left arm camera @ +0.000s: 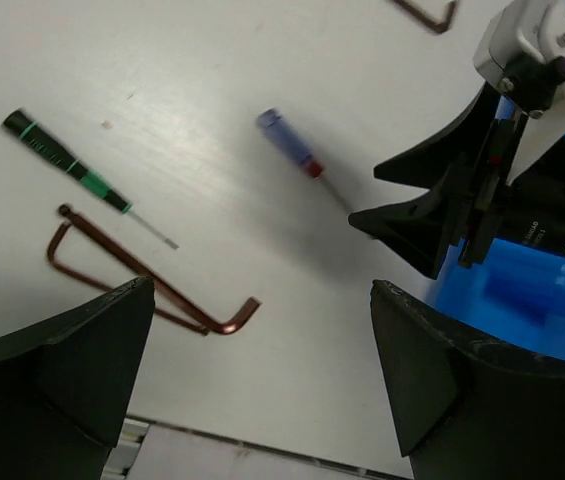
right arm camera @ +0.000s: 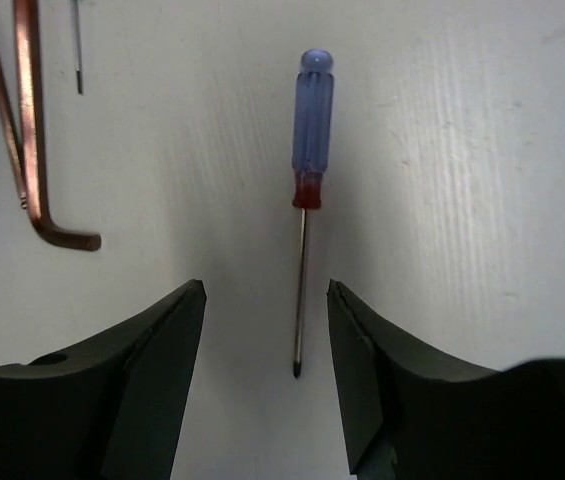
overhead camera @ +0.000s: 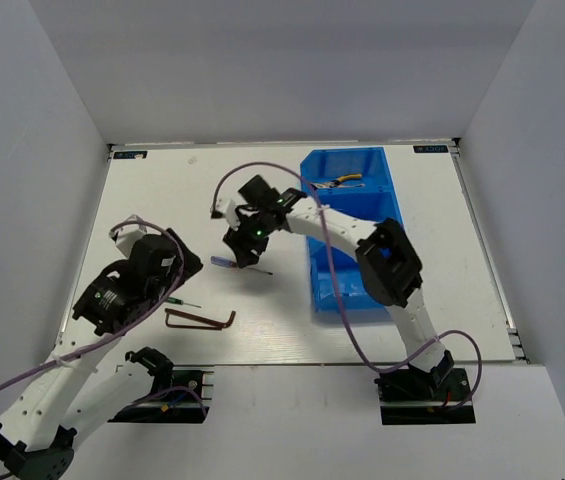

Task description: Sort the tools into containers

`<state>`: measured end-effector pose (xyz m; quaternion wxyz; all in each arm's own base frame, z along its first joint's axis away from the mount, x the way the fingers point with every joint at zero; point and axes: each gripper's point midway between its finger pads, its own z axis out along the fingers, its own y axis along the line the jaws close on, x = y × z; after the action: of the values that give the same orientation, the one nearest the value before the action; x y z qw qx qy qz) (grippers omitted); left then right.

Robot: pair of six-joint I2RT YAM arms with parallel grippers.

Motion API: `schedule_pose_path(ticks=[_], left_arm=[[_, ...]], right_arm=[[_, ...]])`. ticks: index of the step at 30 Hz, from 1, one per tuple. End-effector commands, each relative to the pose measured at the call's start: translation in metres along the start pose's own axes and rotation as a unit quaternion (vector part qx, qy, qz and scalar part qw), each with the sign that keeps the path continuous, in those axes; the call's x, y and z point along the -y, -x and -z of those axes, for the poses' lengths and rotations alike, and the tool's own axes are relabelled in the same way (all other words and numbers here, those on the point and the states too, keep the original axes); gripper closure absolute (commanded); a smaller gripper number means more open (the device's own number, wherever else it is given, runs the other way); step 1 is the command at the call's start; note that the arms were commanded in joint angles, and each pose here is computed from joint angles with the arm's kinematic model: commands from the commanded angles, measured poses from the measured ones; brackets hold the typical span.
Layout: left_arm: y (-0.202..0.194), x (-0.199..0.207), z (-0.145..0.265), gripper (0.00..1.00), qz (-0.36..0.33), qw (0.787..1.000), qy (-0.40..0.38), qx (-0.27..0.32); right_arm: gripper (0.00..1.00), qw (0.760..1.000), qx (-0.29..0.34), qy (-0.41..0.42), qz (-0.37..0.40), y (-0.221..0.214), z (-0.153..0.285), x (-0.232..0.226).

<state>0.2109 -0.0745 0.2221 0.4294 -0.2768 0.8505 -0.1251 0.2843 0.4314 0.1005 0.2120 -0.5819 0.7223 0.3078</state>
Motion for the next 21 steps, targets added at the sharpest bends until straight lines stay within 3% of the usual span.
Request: schedule_pose_path(ticks=[1, 5, 12, 19, 21], left_arm=[[-0.023, -0.041, 0.000, 0.01, 0.007, 0.996, 0.087, -0.033], [-0.032, -0.063, 0.002, 0.01, 0.016, 0.987, 0.151, -0.050], [-0.040, -0.071, 0.000, 0.01, 0.037, 0.986, 0.155, -0.048], [-0.043, -0.077, 0.003, 0.01, 0.030, 0.984, 0.166, -0.054], [-0.039, -0.074, 0.005, 0.01, 0.035, 0.986, 0.158, -0.050]], right_arm=[[0.41, 0.999, -0.035, -0.029, -0.014, -0.004, -0.026, -0.001], [0.41, 0.998, -0.044, -0.041, 0.016, -0.005, -0.054, -0.005], [0.39, 0.993, -0.064, -0.082, 0.047, -0.013, -0.085, 0.000], [0.39, 0.995, -0.044, -0.055, 0.065, 0.005, -0.078, -0.013], [0.45, 0.996, -0.033, -0.030, 0.071, 0.005, -0.072, -0.022]])
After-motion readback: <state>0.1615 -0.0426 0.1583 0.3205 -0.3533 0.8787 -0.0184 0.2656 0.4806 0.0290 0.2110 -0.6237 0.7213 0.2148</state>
